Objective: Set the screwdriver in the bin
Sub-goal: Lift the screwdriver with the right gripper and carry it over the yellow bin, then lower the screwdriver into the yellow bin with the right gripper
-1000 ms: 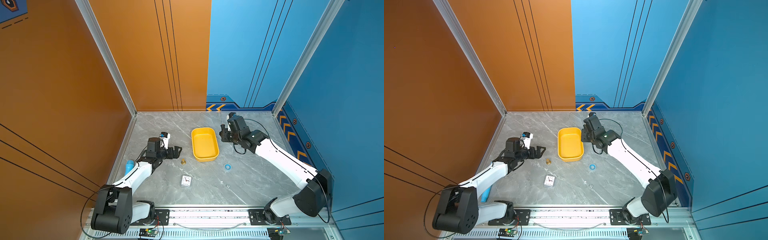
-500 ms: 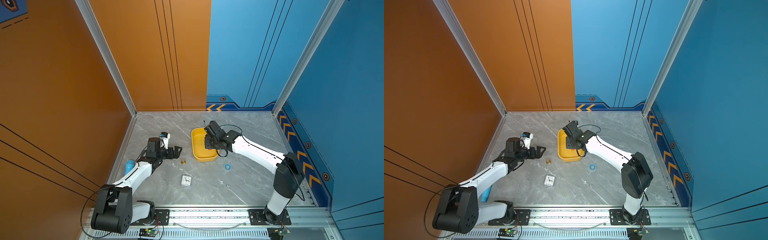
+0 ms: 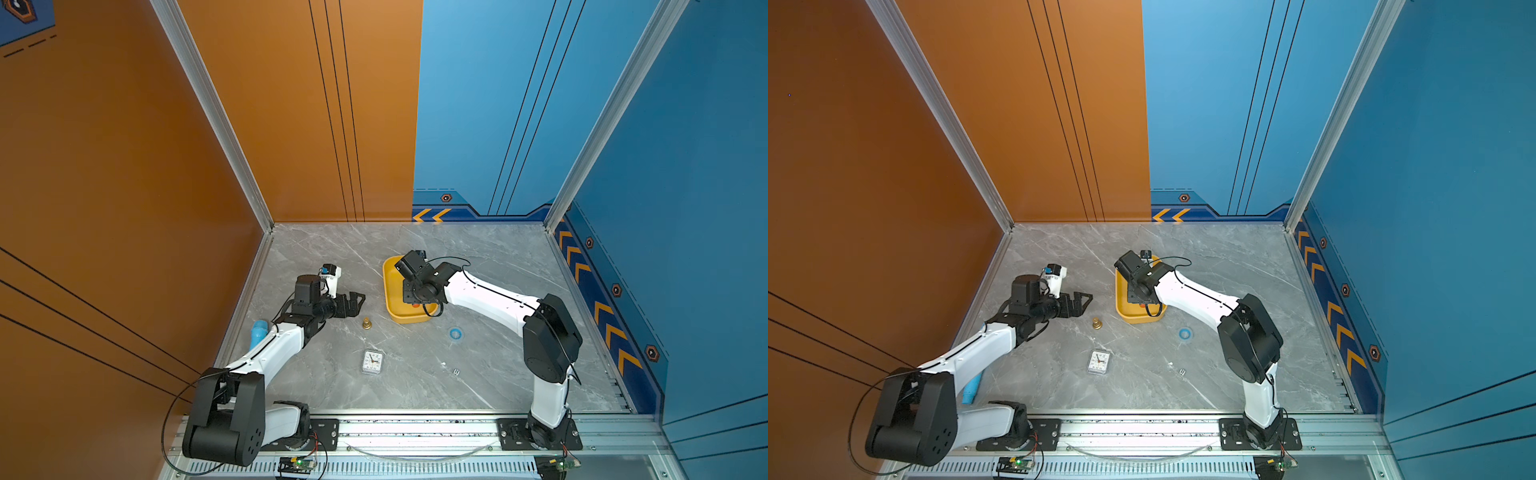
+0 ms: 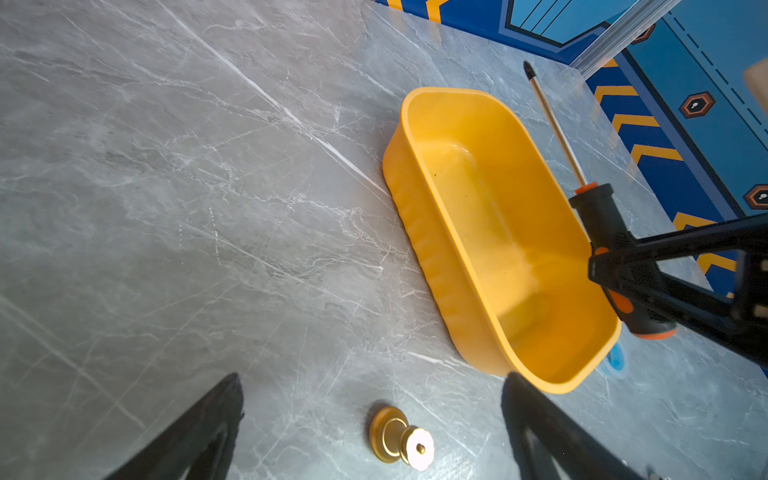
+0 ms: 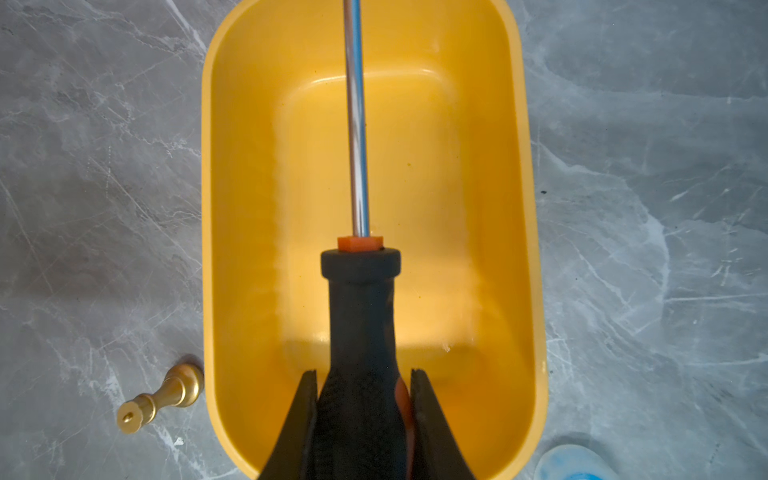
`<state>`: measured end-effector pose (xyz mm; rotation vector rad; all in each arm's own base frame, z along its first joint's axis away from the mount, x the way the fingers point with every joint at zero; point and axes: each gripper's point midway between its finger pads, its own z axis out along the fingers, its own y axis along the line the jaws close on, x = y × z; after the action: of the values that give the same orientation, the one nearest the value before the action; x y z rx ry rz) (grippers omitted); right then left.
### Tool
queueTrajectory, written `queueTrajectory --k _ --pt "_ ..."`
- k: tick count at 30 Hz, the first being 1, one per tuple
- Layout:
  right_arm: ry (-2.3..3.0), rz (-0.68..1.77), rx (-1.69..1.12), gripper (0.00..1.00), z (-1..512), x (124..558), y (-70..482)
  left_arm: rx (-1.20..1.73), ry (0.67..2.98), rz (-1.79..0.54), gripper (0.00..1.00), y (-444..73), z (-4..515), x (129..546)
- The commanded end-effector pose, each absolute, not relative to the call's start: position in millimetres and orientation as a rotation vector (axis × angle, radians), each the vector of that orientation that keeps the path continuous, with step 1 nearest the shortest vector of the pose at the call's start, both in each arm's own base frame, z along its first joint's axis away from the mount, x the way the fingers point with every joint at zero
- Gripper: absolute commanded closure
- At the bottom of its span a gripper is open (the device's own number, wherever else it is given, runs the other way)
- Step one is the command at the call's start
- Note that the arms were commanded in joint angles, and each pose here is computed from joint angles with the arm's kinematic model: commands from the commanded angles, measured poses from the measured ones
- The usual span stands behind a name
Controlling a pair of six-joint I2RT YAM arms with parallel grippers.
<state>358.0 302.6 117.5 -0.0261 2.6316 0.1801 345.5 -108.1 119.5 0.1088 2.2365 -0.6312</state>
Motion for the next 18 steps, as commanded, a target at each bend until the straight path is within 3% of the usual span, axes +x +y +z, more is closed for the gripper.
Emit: queueTrajectory --k 1,18 --pt "2.642 0.135 0.019 1.0 113 359 300 0.111 2.224 -0.666 0.02 -110 124 348" --pt "2.703 0.085 0.029 1.0 80 358 301 0.111 2.231 -0.668 0.02 -108 120 348"
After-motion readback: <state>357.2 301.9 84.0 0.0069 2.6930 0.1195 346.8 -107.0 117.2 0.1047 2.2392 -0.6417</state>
